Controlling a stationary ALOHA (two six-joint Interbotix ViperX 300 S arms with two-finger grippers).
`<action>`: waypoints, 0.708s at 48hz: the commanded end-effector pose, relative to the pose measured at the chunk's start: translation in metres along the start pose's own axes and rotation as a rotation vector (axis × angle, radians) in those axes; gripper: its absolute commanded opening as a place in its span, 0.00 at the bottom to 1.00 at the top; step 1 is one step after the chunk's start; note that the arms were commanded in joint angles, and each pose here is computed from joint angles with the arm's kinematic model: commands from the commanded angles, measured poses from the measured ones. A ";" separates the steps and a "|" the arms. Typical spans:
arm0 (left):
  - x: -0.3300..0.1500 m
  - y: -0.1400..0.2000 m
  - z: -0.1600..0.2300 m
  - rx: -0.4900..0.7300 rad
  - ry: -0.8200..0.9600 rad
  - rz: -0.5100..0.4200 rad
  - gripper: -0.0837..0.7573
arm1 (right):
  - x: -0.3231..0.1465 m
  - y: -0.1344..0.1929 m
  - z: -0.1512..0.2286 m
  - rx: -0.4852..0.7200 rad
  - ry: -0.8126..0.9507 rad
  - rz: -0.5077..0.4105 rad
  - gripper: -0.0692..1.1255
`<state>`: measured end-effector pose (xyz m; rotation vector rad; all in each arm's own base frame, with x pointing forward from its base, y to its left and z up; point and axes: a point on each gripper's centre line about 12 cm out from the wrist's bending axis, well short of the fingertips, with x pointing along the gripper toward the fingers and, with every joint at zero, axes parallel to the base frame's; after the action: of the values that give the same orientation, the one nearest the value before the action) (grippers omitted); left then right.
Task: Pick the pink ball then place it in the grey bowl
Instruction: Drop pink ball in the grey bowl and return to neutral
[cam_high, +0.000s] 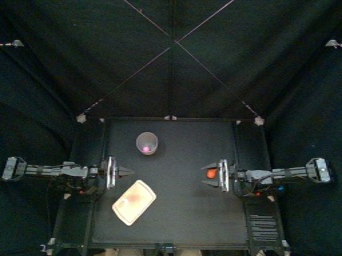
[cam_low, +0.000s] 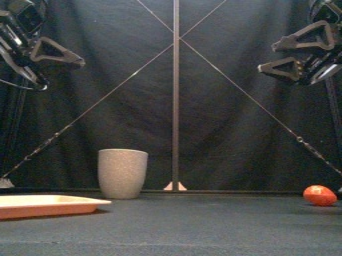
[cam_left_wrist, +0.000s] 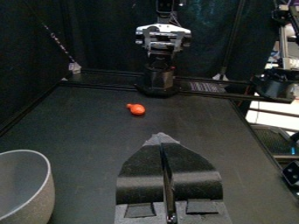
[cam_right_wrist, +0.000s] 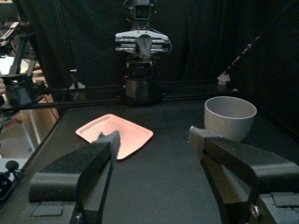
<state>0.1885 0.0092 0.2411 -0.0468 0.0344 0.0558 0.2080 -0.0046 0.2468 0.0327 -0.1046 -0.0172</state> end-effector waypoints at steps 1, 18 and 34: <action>0.001 0.000 0.003 0.010 -0.012 -0.001 0.15 | 0.002 -0.001 0.002 0.001 -0.008 -0.004 0.87; 0.000 0.001 -0.003 -0.006 0.003 0.003 0.15 | 0.005 -0.003 -0.002 0.000 0.015 -0.015 0.87; 0.000 0.000 -0.001 0.002 -0.002 0.001 0.15 | 0.008 -0.001 -0.005 0.000 0.034 -0.004 0.87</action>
<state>0.1862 0.0092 0.2332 -0.0500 0.0543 0.0568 0.2134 -0.0063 0.2366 0.0320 -0.0556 -0.0249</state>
